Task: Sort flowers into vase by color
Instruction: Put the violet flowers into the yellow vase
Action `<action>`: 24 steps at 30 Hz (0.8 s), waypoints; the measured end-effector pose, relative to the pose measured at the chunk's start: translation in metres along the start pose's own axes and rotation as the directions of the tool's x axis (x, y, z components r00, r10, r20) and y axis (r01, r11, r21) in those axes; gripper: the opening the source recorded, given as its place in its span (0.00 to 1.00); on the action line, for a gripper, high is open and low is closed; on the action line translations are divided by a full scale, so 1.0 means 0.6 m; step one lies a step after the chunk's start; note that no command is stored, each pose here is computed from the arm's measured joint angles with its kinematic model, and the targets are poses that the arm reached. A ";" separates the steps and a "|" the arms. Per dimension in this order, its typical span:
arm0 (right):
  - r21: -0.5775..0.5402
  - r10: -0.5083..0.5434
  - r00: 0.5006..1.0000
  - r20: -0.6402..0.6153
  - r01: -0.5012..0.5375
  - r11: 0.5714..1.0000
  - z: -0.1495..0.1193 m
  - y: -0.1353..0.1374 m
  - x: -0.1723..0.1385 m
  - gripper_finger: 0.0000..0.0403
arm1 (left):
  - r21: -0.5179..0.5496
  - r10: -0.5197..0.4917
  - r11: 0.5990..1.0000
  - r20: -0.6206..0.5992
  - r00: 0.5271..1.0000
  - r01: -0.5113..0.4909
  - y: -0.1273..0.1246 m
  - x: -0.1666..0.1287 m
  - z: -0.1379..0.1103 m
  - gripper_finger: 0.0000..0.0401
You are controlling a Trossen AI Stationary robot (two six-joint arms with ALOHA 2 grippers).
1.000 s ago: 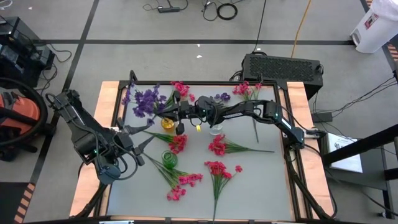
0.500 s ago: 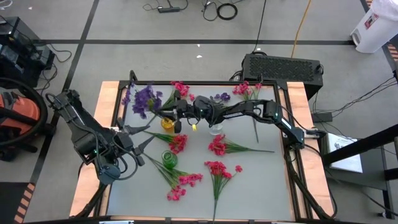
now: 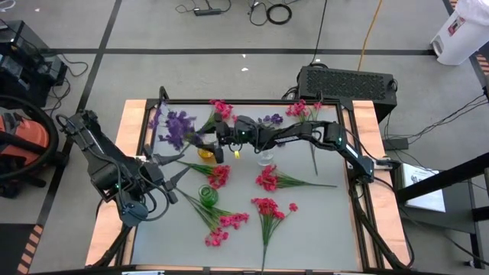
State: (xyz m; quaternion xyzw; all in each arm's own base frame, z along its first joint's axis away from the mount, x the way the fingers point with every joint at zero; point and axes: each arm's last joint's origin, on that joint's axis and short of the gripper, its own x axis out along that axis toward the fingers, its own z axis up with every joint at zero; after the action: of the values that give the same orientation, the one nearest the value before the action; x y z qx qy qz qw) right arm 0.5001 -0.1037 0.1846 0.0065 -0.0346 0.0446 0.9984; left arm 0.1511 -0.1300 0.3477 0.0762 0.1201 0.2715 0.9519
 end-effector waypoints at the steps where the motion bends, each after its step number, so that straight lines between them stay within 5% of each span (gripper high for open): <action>1: 0.003 0.013 1.000 -0.012 -0.013 1.000 0.001 -0.001 -0.001 0.67 | 0.000 -0.001 1.000 -0.001 1.000 0.001 0.000 0.000 0.000 0.49; 15: 0.063 0.012 0.943 -0.332 0.010 0.998 0.099 -0.025 -0.059 0.80 | 0.002 -0.018 1.000 -0.016 1.000 0.018 -0.002 0.000 -0.001 0.49; 24: 0.011 0.041 0.844 -0.535 -0.042 0.999 0.149 -0.002 -0.111 0.80 | -0.031 -0.025 0.999 -0.006 1.000 0.025 -0.006 0.000 0.004 0.49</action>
State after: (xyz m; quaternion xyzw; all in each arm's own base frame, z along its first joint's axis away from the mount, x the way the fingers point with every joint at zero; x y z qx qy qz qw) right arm 0.4280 -0.1120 0.2694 -0.0077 0.2449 0.0664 0.9672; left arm 0.1534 -0.1329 0.3491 0.0589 0.1199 0.2615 0.9559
